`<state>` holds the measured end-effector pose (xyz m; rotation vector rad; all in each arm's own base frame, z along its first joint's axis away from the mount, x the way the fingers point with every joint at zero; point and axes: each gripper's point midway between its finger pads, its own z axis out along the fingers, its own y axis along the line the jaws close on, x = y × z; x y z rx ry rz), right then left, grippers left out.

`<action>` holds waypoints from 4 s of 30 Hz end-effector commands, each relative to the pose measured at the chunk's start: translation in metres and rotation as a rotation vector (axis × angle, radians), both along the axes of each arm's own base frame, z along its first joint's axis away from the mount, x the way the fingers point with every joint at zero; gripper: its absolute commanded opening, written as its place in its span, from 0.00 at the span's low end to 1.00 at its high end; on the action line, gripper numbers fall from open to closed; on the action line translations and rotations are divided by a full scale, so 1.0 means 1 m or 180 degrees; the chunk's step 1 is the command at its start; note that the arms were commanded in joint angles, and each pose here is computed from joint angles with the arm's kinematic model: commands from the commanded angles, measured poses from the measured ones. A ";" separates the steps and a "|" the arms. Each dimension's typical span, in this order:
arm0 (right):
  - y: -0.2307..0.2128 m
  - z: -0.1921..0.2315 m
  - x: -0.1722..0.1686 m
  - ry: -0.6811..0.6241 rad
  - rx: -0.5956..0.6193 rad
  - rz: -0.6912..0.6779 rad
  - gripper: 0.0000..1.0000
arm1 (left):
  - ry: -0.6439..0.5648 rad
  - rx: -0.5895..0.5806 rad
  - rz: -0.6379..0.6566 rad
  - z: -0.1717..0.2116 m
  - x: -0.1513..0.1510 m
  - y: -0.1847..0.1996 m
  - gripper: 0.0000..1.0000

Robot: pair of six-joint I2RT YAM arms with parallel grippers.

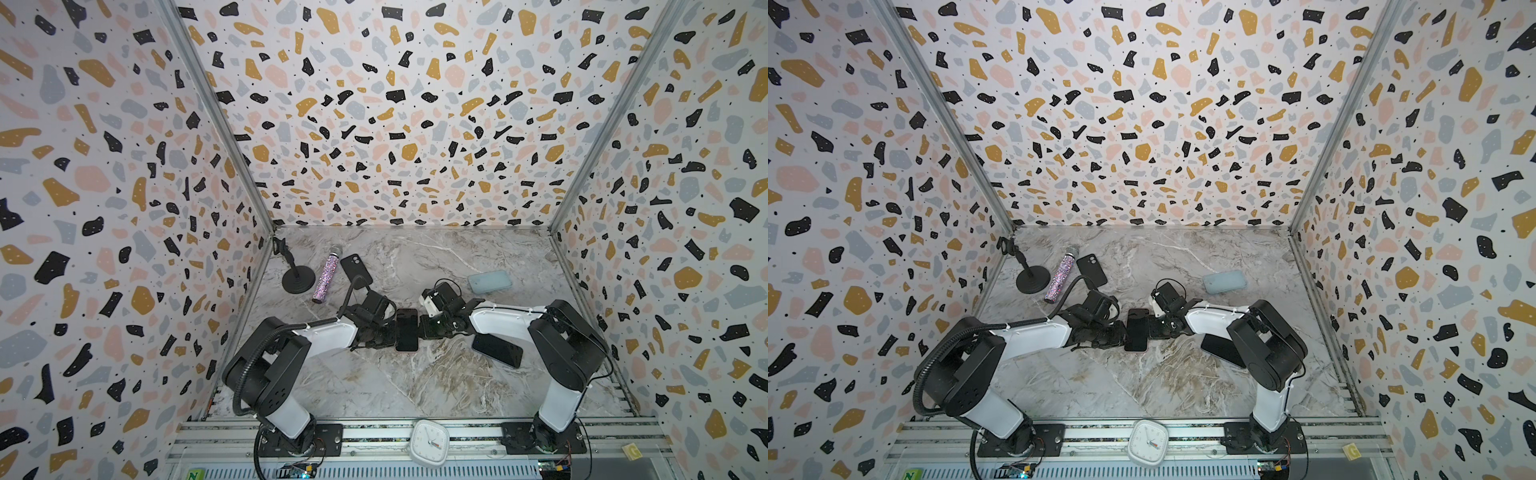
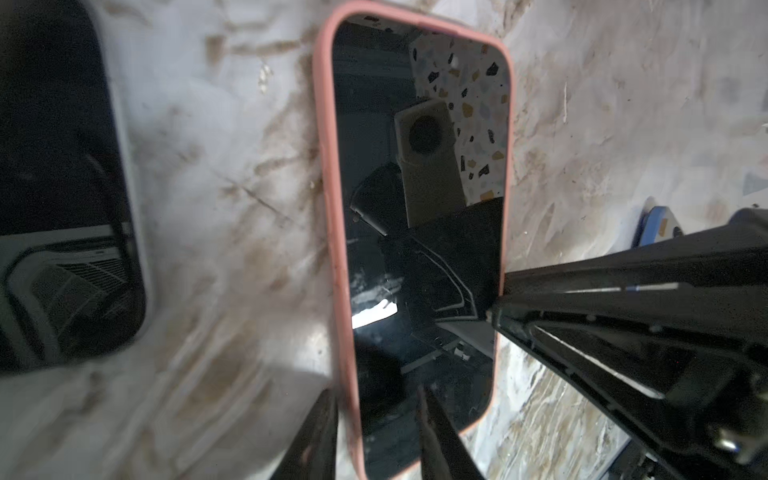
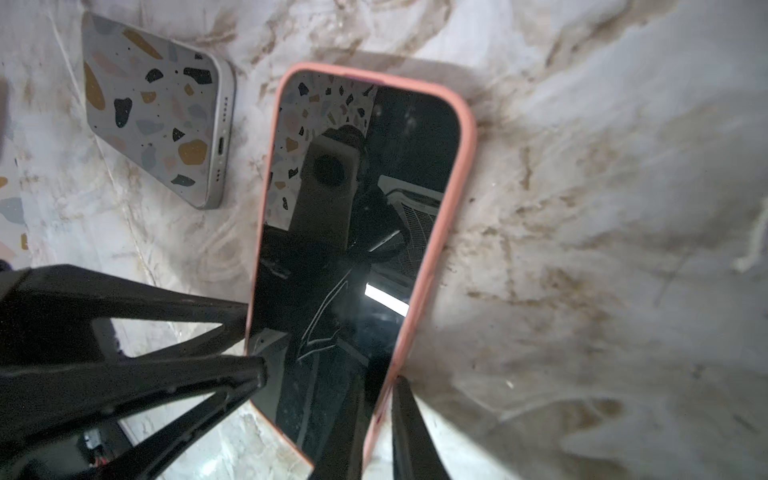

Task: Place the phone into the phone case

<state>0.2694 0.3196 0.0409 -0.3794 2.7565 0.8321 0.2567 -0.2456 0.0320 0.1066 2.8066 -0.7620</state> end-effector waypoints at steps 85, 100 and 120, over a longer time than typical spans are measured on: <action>-0.124 0.053 -0.005 -0.0826 -0.0124 -0.0516 0.80 | -0.0809 0.1247 0.0245 0.022 0.235 -0.085 0.60; -0.117 0.061 -0.011 -0.0889 0.0030 -0.0357 0.79 | -0.0652 0.1105 0.0358 0.004 0.231 -0.087 0.73; -0.089 0.112 -0.013 -0.1389 0.0240 0.0306 0.78 | -0.1022 0.0808 0.0158 0.128 0.175 -0.055 0.89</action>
